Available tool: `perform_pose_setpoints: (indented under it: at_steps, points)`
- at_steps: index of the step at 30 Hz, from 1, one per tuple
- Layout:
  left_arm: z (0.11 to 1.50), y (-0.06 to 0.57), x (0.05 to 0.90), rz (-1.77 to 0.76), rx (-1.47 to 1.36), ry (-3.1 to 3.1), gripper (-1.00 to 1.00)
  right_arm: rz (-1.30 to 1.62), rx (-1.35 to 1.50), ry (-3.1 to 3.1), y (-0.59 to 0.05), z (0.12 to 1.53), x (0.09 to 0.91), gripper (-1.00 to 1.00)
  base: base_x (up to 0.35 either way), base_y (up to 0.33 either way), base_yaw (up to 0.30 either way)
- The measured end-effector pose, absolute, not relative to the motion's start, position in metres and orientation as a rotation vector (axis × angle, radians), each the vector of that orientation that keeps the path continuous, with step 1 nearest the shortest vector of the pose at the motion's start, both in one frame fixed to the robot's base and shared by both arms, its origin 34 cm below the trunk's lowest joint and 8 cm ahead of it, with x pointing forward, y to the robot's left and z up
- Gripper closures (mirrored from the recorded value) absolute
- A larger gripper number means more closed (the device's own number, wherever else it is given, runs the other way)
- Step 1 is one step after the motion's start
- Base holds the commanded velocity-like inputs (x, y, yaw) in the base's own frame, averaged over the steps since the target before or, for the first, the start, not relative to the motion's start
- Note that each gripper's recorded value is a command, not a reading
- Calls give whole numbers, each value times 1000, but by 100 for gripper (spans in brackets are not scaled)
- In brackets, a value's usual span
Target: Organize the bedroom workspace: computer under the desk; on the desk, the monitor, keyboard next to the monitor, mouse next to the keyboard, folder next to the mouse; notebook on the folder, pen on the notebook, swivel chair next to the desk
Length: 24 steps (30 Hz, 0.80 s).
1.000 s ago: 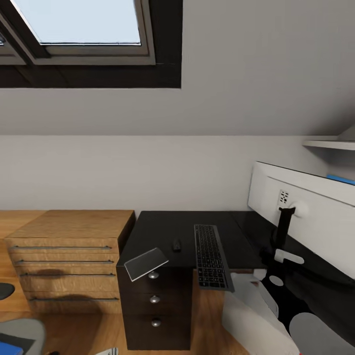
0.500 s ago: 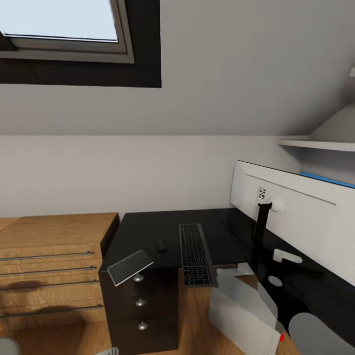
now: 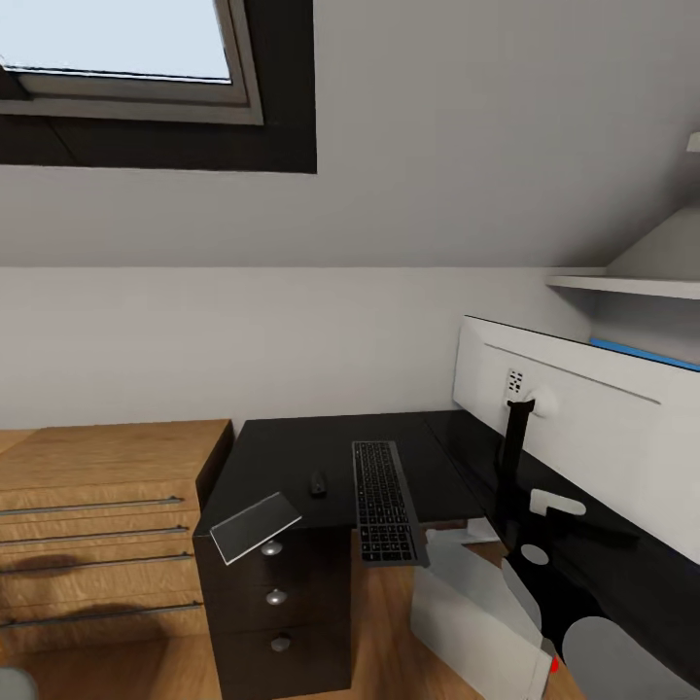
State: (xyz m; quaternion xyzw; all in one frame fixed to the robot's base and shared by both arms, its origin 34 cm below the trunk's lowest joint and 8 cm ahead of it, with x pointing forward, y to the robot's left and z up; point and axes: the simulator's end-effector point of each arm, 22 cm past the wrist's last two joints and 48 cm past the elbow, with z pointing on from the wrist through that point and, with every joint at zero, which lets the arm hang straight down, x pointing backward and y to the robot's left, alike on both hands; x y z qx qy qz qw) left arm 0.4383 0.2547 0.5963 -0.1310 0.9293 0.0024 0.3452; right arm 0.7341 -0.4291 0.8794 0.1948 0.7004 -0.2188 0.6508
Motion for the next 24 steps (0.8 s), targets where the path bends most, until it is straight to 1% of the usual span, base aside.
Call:
perform_pose_setpoints:
  at_steps: [11, 16, 24]
  points:
    - [596, 264, 442, 36, -355, 2306, -100, -452, 339, 1611, -425, 885, 747, -100, 0, 0, 0]
    - [596, 264, 442, 35, -355, 2303, -100, -416, 283, 1649, -429, 902, 767, -100, 0, 0, 0]
    - [596, 264, 442, 36, -355, 2301, -100, -410, 261, 1742, -452, 892, 778, -100, 0, 0, 0]
